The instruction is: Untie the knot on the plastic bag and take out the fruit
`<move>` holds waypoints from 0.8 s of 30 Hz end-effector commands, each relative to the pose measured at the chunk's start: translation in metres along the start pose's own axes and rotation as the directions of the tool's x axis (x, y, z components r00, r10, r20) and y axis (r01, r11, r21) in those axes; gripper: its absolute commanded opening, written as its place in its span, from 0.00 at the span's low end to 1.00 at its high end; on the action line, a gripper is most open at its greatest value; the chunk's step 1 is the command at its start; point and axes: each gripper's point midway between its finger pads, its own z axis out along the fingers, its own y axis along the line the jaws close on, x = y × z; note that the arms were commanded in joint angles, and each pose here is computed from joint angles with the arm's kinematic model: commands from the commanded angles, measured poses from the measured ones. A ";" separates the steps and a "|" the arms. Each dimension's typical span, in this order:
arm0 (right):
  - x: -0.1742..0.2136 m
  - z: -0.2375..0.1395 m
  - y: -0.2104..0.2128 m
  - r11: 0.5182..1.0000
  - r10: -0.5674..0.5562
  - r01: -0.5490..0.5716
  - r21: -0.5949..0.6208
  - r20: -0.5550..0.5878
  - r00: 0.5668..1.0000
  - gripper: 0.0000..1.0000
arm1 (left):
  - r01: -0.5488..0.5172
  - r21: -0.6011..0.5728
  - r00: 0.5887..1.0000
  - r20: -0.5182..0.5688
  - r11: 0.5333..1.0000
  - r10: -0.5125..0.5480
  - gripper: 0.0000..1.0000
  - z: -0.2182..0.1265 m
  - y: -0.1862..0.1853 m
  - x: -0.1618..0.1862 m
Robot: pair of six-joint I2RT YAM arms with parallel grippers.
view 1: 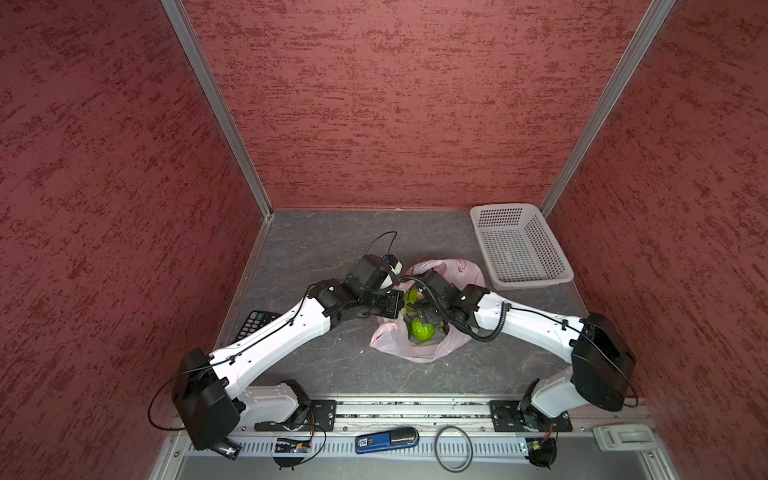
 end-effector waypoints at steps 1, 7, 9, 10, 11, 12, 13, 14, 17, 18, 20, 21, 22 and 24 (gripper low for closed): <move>-0.007 0.008 -0.003 0.997 -0.066 0.064 0.048 0.033 0.997 0.71 | -0.001 0.008 0.999 0.036 1.000 0.000 0.00 -0.002 -0.005 -0.014; -0.005 0.017 0.004 0.997 -0.076 0.075 0.023 0.022 0.997 0.38 | 0.005 0.005 0.999 0.034 1.000 -0.005 0.00 -0.002 -0.005 -0.013; -0.004 0.017 0.004 0.997 -0.073 0.073 0.019 0.022 0.997 0.26 | 0.007 0.003 0.999 0.034 1.000 -0.007 0.00 -0.002 -0.004 -0.013; -0.005 0.015 0.005 0.997 -0.073 0.072 0.014 0.026 0.997 0.21 | 0.010 0.000 0.999 0.033 1.000 -0.010 0.00 -0.002 -0.003 -0.012; -0.007 0.012 0.005 0.997 -0.071 0.071 0.005 0.033 0.997 0.14 | 0.009 -0.001 0.999 0.034 1.000 -0.009 0.00 -0.002 -0.003 -0.013; -0.008 0.008 0.006 0.998 -0.068 0.068 -0.004 0.041 0.997 0.08 | 0.008 -0.002 0.999 0.034 1.000 -0.008 0.00 -0.002 -0.003 -0.013; -0.010 0.002 0.007 0.998 -0.066 0.067 -0.015 0.048 0.997 0.03 | 0.010 -0.006 0.999 0.034 1.000 -0.010 0.00 -0.002 -0.002 -0.013; -0.012 -0.005 0.008 0.998 -0.061 0.063 -0.029 0.060 0.996 0.00 | 0.010 -0.009 0.999 0.035 1.000 -0.010 0.00 -0.002 -0.002 -0.013; -0.014 -0.026 0.010 0.996 -0.031 0.038 -0.081 0.083 0.996 0.00 | 0.009 -0.015 0.999 0.035 1.000 -0.009 0.00 -0.002 -0.001 -0.013; -0.018 -0.043 0.010 0.993 -0.006 0.019 -0.115 0.113 0.994 0.00 | 0.011 -0.018 0.999 0.034 1.000 -0.010 0.00 -0.002 -0.001 -0.013; -0.019 -0.063 0.011 0.986 0.031 -0.008 -0.164 0.140 0.990 0.00 | 0.012 -0.027 0.999 0.033 1.000 -0.011 0.00 -0.002 0.001 -0.013; -0.020 -0.075 0.009 0.982 0.058 -0.028 -0.188 0.157 0.986 0.00 | 0.013 -0.030 0.999 0.033 0.999 -0.012 0.00 -0.002 0.002 -0.013; -0.020 -0.085 0.008 0.976 0.075 -0.036 -0.213 0.175 0.982 0.00 | 0.014 -0.031 0.999 0.034 0.999 -0.013 0.00 -0.002 0.003 -0.013; -0.021 -0.106 0.001 0.968 0.128 -0.077 -0.238 0.207 0.970 0.00 | 0.014 -0.036 0.999 0.037 0.999 -0.013 0.00 -0.001 0.004 -0.014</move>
